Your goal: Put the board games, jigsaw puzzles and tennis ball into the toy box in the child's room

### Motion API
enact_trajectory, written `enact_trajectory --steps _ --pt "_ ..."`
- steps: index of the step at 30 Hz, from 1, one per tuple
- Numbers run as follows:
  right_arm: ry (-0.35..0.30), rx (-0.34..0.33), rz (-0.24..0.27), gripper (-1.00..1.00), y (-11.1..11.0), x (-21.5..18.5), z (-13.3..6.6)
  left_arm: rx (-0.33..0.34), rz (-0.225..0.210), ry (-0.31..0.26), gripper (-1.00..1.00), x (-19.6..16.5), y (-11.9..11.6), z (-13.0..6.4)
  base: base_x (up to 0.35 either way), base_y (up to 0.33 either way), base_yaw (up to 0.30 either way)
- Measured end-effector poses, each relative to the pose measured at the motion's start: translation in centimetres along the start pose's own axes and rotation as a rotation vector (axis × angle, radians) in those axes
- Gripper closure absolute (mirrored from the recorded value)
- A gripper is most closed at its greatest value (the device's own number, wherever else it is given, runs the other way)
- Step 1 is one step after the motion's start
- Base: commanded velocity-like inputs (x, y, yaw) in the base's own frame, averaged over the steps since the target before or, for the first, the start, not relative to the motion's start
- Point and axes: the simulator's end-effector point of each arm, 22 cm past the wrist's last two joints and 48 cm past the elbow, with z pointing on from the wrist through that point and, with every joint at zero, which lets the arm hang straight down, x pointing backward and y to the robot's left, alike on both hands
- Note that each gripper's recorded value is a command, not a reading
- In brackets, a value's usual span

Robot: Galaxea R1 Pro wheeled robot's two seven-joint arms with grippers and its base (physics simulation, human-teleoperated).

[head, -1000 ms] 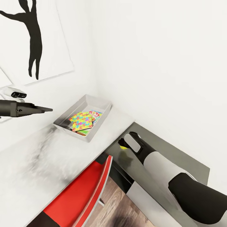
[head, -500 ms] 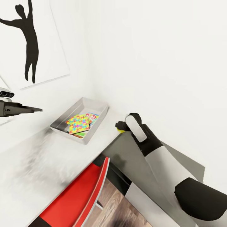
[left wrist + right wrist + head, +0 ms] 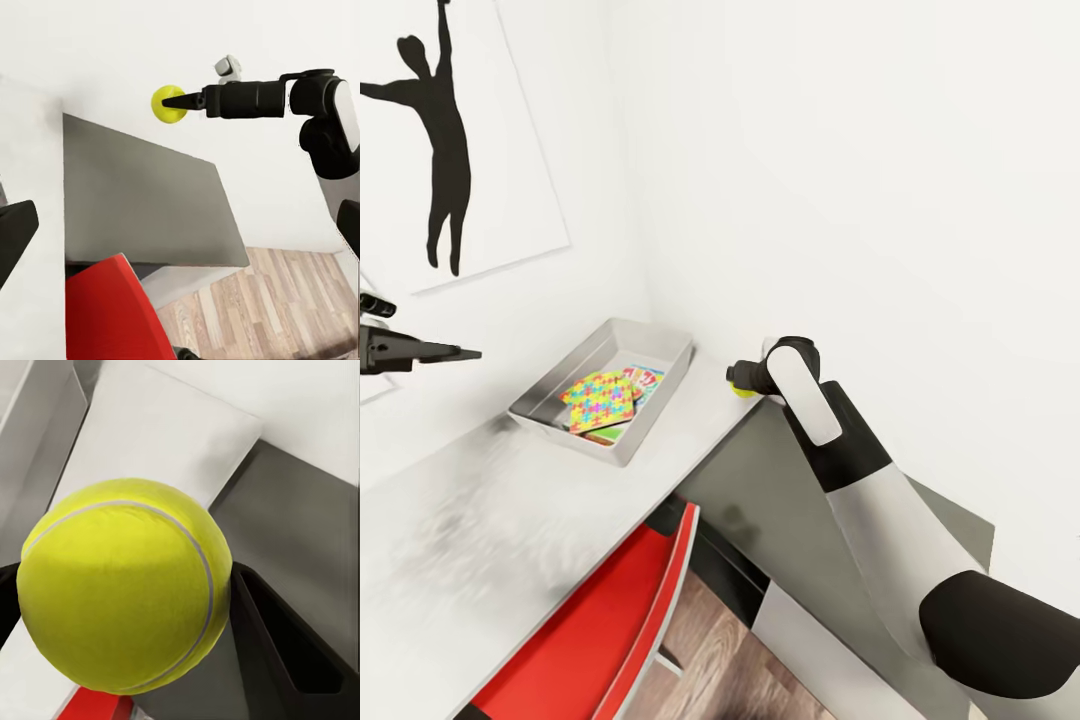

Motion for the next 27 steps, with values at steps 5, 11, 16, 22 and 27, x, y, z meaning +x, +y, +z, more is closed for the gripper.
enact_trajectory --steps 5,11,16,22,27 --pt "-0.017 -0.007 0.0 1.0 0.2 -0.6 -0.7 -0.017 -0.032 -0.021 -1.0 0.0 0.8 -1.0 0.0 0.0 -0.067" --pt "-0.055 -0.03 0.005 1.0 0.8 -1.7 -1.9 -0.021 -0.039 -0.025 -1.0 0.0 1.0 -1.2 0.0 0.0 -0.006" --pt "-0.055 -0.03 0.005 1.0 0.9 -1.7 -1.9 -0.021 -0.039 -0.026 -1.0 0.0 1.0 -1.2 0.0 0.0 0.0" --pt "-0.055 -0.03 0.004 1.0 0.9 -1.7 -1.9 -0.021 -0.039 -0.025 -1.0 0.0 1.0 -1.2 0.0 0.0 0.0" --pt "-0.063 -0.032 0.007 1.0 0.9 -1.9 -2.2 -0.021 -0.034 -0.027 -1.0 -0.2 0.7 -1.3 -0.072 0.045 0.001"
